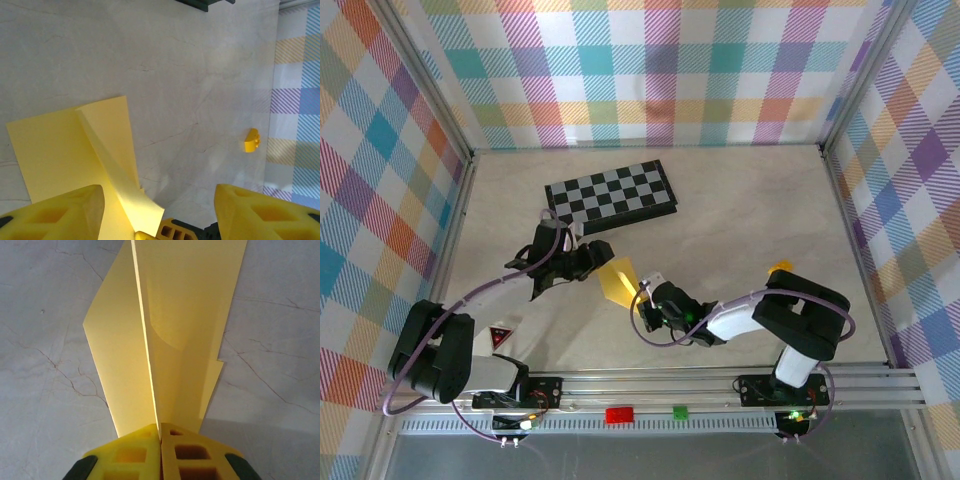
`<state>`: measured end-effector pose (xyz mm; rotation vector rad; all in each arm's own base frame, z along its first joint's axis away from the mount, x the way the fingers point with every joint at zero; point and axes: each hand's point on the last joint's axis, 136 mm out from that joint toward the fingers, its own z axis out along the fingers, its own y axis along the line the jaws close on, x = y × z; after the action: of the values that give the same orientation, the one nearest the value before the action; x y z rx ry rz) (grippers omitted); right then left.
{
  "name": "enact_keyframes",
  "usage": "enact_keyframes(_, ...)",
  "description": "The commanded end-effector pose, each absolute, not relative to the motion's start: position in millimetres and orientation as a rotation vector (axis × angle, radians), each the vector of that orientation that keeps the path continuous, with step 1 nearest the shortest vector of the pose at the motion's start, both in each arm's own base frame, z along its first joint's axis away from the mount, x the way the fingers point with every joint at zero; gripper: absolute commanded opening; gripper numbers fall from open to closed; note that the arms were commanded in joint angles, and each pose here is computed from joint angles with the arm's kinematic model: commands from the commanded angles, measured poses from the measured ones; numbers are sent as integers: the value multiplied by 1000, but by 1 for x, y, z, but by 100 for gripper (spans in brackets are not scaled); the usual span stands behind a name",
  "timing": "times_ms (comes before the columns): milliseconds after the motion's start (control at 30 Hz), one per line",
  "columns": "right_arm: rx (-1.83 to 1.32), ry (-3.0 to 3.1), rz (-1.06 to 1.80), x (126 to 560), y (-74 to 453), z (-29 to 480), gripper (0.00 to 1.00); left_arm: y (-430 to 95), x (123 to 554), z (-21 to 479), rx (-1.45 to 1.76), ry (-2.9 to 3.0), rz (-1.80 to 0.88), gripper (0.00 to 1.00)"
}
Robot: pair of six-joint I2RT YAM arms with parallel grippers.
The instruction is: Fold a paper plane with a square sheet of paper (pick it up from the middle)
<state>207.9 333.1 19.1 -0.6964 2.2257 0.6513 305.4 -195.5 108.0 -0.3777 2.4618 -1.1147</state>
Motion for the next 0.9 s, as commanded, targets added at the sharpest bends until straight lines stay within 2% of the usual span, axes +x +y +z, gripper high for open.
enact_keyframes(0,-701,2338,703,192,326,-5,11,-191,297,98,-390,2489,-1113,53)
enact_keyframes(33,-692,2345,711,193,325,-6,11,-194,296,98,-387,2485,-1136,47)
enact_keyframes(133,-673,2360,740,192,325,-8,11,-203,294,100,-371,2454,-1238,21)
enact_keyframes(200,-661,2368,759,193,326,-8,12,-208,292,98,-374,2437,-1298,14)
enact_keyframes(500,-632,2366,831,195,328,-3,13,-241,290,87,-305,2447,-1462,13)
enact_keyframes(867,-631,2367,871,196,332,1,19,-245,295,66,-333,2496,-1421,13)
